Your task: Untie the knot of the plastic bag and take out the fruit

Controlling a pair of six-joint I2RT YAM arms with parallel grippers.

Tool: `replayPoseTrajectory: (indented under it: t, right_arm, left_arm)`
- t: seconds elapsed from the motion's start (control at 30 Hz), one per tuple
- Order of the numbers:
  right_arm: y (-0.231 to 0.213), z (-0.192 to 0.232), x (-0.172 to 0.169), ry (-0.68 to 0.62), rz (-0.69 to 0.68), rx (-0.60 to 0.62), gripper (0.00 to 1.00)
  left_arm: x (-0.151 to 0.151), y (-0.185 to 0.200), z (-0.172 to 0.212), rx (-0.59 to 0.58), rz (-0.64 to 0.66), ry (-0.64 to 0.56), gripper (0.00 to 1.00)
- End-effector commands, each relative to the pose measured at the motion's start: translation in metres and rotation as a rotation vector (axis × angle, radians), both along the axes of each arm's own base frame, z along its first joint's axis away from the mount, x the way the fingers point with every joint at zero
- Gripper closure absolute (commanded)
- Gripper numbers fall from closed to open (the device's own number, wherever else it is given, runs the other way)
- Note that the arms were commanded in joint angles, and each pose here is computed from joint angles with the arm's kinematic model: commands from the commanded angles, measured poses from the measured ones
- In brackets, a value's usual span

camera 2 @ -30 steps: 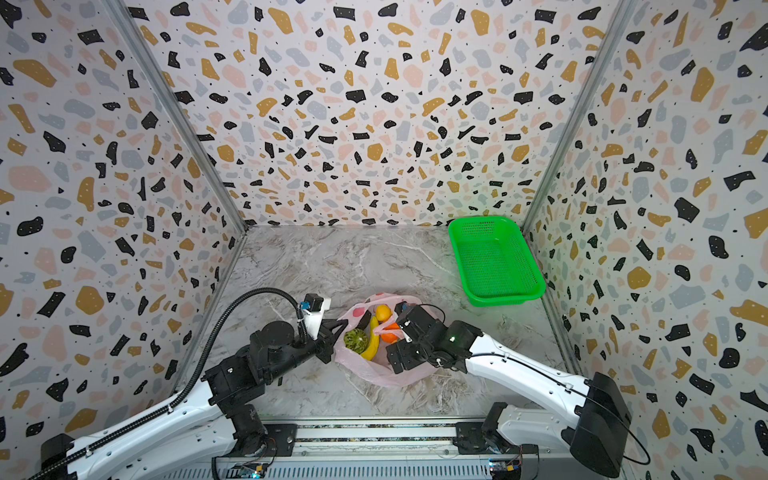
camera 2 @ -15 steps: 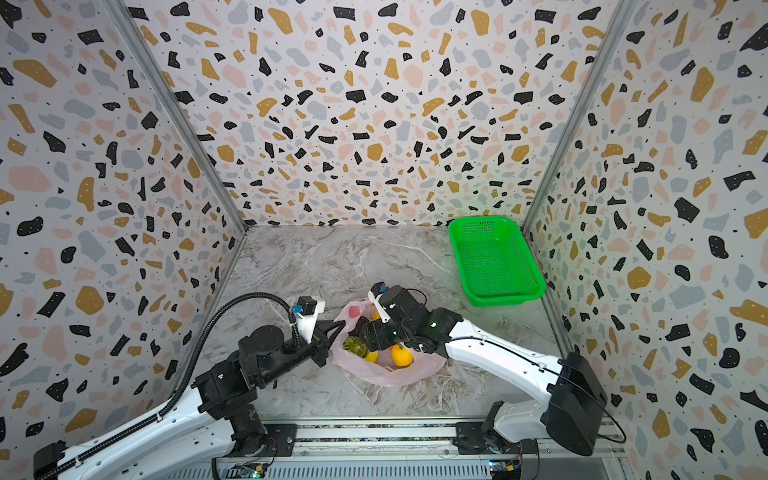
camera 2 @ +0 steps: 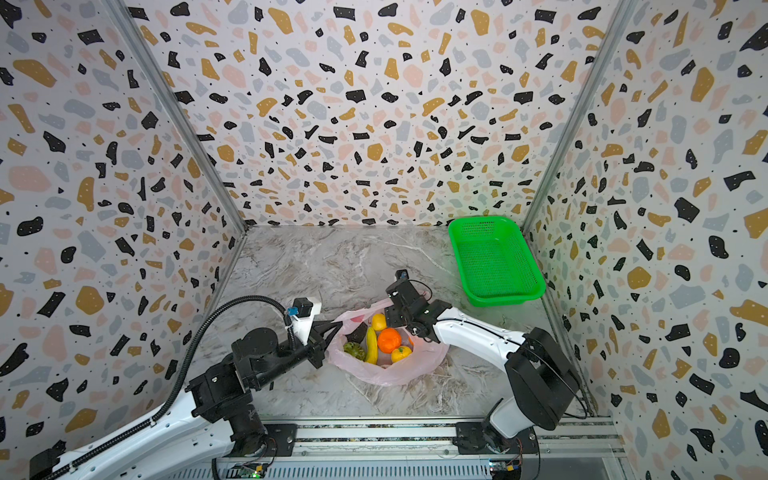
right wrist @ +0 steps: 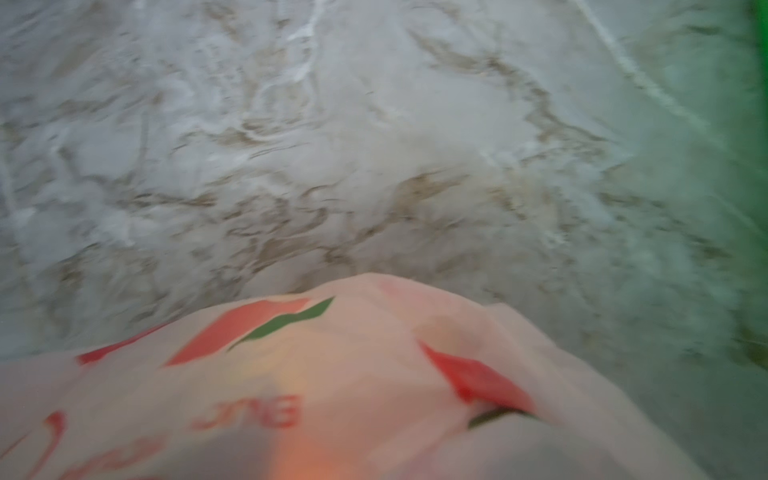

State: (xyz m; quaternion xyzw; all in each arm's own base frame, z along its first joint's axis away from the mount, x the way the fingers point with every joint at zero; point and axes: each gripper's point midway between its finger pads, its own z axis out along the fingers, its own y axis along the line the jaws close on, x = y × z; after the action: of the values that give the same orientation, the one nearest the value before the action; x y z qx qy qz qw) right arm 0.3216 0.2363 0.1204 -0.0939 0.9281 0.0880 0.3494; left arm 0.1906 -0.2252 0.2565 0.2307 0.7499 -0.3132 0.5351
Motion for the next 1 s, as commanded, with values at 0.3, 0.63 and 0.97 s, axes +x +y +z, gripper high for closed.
replayPoseTrajectory:
  t: [0.3,0.63,0.97]
  right_arm:
    - [-0.11,0.023,0.039,-0.082,-0.249,-0.14,0.21]
    - [-0.049,0.018,-0.018,0.094,0.045,0.001,0.09]
    - [-0.008,-0.005,-0.109,0.224,0.222,0.018,0.07]
  left_arm:
    - [0.008,0.004,0.015,0.025,0.04,-0.077,1.0]
    - [-0.002,-0.028,0.016,-0.055,-0.077,-0.024,1.0]
    - [-0.015,-0.047,0.013,-0.075,-0.147,0.014,1.0]
